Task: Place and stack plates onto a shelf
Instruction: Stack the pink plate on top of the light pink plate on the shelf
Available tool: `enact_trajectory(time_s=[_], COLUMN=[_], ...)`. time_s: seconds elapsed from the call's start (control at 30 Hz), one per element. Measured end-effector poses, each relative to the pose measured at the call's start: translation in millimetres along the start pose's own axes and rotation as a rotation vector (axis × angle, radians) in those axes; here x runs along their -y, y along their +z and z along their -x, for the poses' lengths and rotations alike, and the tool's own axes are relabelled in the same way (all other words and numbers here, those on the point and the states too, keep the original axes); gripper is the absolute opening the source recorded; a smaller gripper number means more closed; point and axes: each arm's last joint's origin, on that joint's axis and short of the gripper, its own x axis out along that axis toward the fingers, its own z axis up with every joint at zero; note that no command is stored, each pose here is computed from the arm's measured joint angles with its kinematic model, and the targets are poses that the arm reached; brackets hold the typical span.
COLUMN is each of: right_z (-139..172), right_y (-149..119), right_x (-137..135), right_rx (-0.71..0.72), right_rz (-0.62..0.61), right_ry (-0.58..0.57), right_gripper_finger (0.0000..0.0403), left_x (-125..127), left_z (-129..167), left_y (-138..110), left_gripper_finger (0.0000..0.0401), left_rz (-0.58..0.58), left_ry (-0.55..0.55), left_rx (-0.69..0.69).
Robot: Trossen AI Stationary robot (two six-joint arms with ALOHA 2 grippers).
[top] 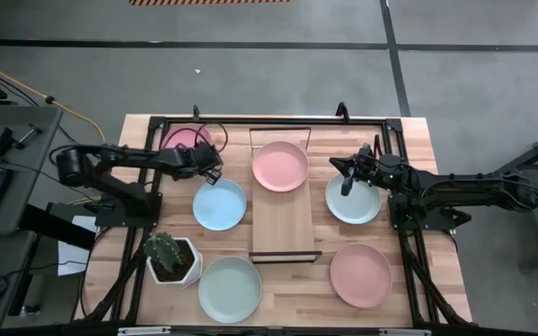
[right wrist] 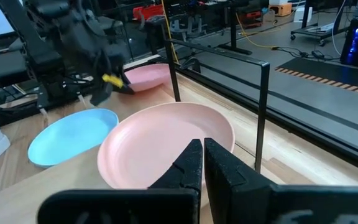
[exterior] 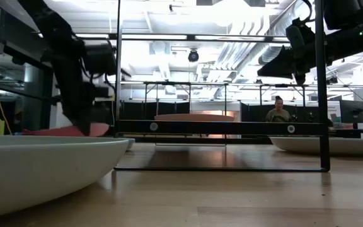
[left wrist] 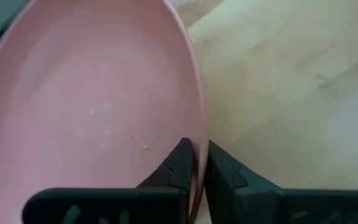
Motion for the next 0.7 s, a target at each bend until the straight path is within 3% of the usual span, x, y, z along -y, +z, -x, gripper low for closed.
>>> enact_trajectory(time_s=[0.2, 0.33, 0.53, 0.7], right_z=[0, 0, 0, 0], right_y=[0, 0, 0, 0], right_x=[0, 1, 1, 1], right_rx=[0.000, 0.003, 0.007, 0.007], right_rz=[0.006, 0.008, 0.005, 0.007], right_ry=[-0.005, -0.023, -0.036, -0.036], right_gripper_finger=[0.0000, 0.0000, 0.0000, 0.0000], left_x=[-1, 13, 56, 96], left_z=[45, 84, 134, 168], left_y=[7, 10, -1, -14], left_gripper_finger=[0.0004, 0.0003, 0.0002, 0.0001], left_rz=[-0.024, -0.113, -0.362, -0.580], left_ry=[-0.073, -0.184, -0.375, -0.368], left_rx=[0.042, 0.114, 0.228, 0.356])
